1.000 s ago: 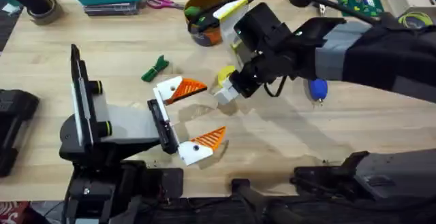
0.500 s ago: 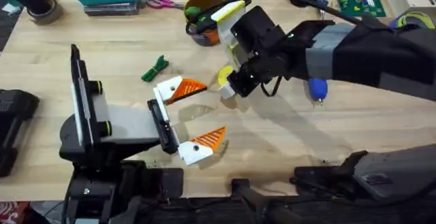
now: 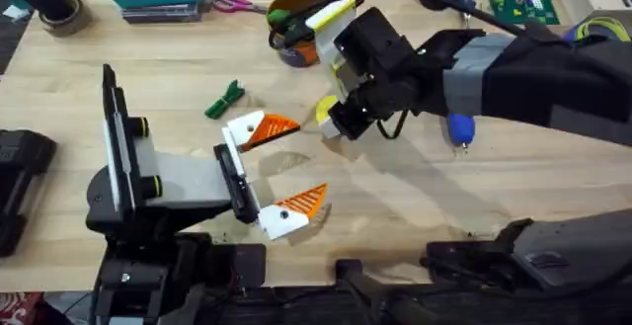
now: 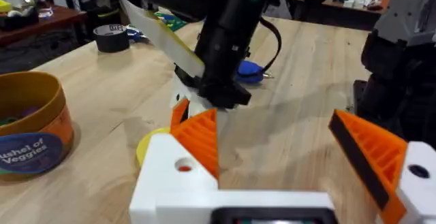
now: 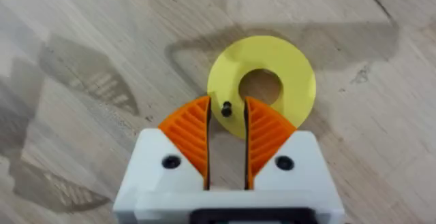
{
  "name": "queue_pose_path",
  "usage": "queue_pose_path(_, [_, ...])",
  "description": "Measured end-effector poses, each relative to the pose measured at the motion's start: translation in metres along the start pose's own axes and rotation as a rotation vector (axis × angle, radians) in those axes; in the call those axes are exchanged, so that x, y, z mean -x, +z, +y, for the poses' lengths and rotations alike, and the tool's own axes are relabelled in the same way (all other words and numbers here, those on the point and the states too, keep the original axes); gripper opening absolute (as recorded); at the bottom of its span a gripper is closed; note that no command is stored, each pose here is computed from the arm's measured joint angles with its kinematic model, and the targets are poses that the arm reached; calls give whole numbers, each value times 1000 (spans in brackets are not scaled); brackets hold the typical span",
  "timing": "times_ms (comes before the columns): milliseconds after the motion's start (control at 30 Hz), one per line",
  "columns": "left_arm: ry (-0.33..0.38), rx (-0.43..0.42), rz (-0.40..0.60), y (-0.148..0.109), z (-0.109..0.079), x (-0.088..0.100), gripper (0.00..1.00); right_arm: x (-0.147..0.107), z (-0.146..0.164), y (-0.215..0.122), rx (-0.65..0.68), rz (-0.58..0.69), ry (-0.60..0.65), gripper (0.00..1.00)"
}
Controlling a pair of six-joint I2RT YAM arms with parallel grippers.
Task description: Pick up the gripper from the table and insert it into the empty holder that is missing its gripper. Then pick up a screw, insert it into the mounting hole, and use the screwdriver to tighten it. Finally, clean up the table by picking up the vegetable and placing it into the bucket.
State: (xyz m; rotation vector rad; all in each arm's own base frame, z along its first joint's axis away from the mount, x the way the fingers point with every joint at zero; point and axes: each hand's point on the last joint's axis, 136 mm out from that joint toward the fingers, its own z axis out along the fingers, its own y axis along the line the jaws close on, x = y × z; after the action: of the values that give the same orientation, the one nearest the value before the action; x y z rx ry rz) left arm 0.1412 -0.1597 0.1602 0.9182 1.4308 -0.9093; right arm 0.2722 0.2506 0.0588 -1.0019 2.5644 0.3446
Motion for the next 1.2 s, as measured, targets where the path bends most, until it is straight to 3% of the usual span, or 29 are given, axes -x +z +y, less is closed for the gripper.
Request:
queue_pose_path(433, [0,0,0,0,0,0,985,-3,1,5,2,15,-3,173])
queue_pose_path(667, [0,0,0,0,0,0,986,-3,1,5,2,15,-3,10])
queue_pose_path(1200, [0,0,0,0,0,0,986,8,-2,-6,-21,17,-3,6])
